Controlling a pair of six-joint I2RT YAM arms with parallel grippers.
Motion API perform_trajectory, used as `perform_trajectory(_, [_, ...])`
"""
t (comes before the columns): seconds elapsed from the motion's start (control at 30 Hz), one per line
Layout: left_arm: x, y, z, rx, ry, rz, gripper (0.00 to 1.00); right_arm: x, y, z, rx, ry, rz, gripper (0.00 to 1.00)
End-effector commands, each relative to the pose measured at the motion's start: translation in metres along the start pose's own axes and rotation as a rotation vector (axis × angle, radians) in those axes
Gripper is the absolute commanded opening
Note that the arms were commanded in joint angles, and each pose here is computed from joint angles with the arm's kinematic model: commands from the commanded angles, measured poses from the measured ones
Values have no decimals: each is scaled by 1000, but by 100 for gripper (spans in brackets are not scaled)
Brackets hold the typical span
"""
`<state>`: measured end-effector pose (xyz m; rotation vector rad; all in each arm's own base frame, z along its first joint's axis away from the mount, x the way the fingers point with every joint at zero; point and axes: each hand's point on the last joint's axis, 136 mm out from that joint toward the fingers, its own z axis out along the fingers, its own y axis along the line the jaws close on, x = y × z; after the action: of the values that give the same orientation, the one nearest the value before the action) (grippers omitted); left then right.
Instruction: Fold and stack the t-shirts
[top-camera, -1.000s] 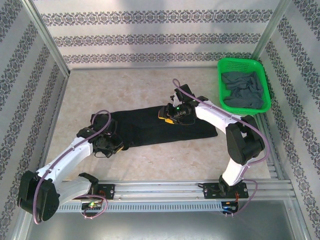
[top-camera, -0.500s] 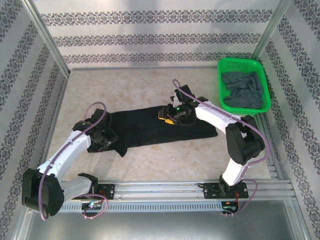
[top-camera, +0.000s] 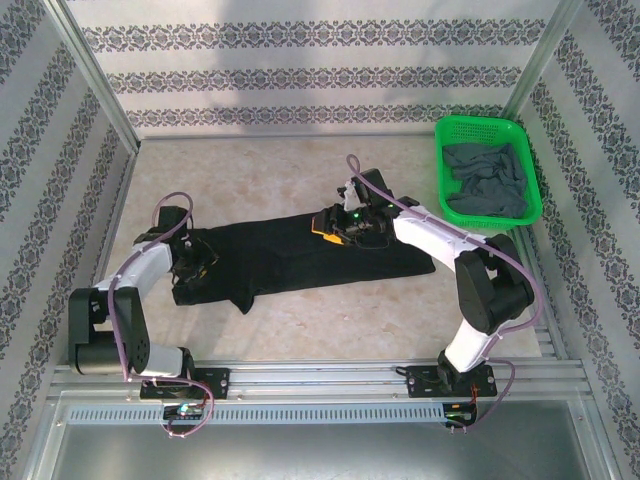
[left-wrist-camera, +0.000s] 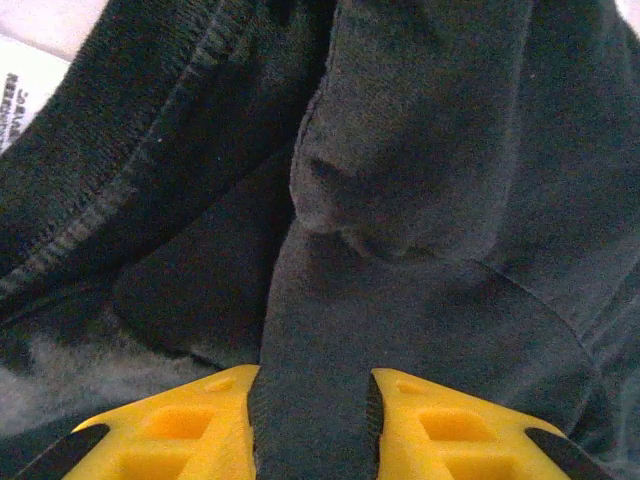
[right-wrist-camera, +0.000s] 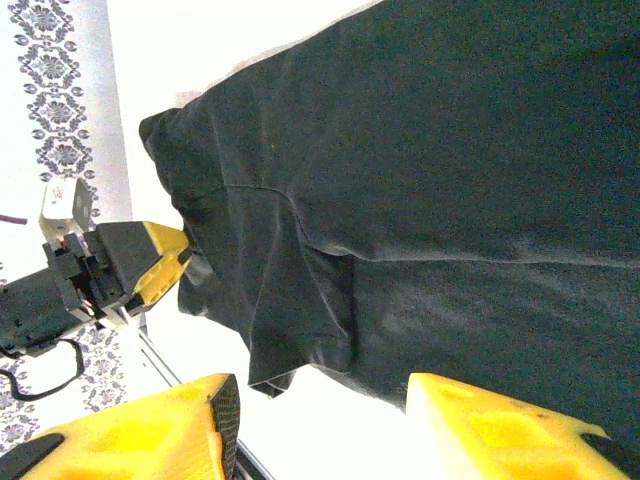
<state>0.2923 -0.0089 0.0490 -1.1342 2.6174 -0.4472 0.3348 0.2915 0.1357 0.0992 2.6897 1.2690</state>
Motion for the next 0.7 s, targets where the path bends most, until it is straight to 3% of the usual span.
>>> perform_trajectory(0.0, [-3, 2, 6, 7, -19, 67, 33, -1, 7, -8, -30, -22, 1, 49])
perform_trajectory(0.2, [0, 13, 11, -40, -8, 94, 34, -1, 5, -7, -30, -24, 13, 49])
perform_trajectory(0.67, [-1, -3, 18, 56, -10, 52, 28, -8, 11, 1, -39, -9, 9, 49])
